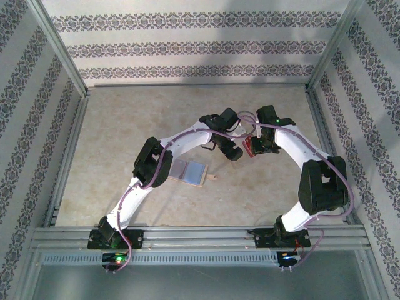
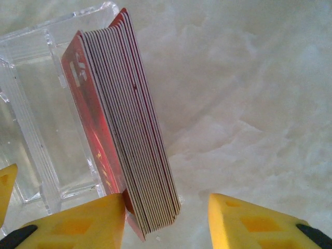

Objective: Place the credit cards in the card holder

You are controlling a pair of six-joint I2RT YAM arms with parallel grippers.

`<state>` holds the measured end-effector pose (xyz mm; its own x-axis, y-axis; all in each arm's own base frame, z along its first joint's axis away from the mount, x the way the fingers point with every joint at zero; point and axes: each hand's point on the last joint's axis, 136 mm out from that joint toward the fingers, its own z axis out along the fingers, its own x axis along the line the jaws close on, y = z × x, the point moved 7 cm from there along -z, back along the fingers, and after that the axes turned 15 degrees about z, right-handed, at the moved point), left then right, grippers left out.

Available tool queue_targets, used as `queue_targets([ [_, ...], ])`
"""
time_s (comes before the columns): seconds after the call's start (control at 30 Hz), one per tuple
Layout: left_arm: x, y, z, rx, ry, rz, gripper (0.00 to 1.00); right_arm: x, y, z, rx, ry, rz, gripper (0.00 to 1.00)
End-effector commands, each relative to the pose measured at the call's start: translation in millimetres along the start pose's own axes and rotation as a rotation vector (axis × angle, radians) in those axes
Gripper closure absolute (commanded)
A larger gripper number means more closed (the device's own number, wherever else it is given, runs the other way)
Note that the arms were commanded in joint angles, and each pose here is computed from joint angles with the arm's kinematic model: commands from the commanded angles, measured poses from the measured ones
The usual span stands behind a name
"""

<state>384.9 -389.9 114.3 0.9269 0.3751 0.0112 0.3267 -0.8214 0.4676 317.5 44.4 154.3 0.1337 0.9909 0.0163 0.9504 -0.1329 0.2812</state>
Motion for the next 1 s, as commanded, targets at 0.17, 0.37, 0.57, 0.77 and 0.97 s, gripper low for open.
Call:
queue_targets([
  [0.17, -14.3, -34.2, 19.2, 0.176, -0.011, 0.04, 0.05, -7.0, -2.9, -10.9, -0.029, -0.038, -0.005, 0.56],
  [0.37, -14.7, -34.8, 21.7, 0.183, -0.007, 0.041, 0.05, -4.5, -3.1, -8.5, -0.018, -0.021, -0.007, 0.6],
  [0.57, -14.8, -34.8, 22.9, 0.183, -0.008, 0.043, 0.05, -2.0, -1.0, -9.4, -0.026, -0.002, -0.011, 0.71],
  [0.77, -15.9, -34.9, 23.7, 0.183, -0.012, 0.045, 0.06, -0.6, 0.1, -10.2, -0.026, 0.009, -0.013, 0.77],
  [0.97, -17.9, -35.4, 23.6, 0.186, -0.015, 0.051, 0.05, 1.4, -1.3, -11.8, -0.027, 0.016, -0.022, 0.78],
])
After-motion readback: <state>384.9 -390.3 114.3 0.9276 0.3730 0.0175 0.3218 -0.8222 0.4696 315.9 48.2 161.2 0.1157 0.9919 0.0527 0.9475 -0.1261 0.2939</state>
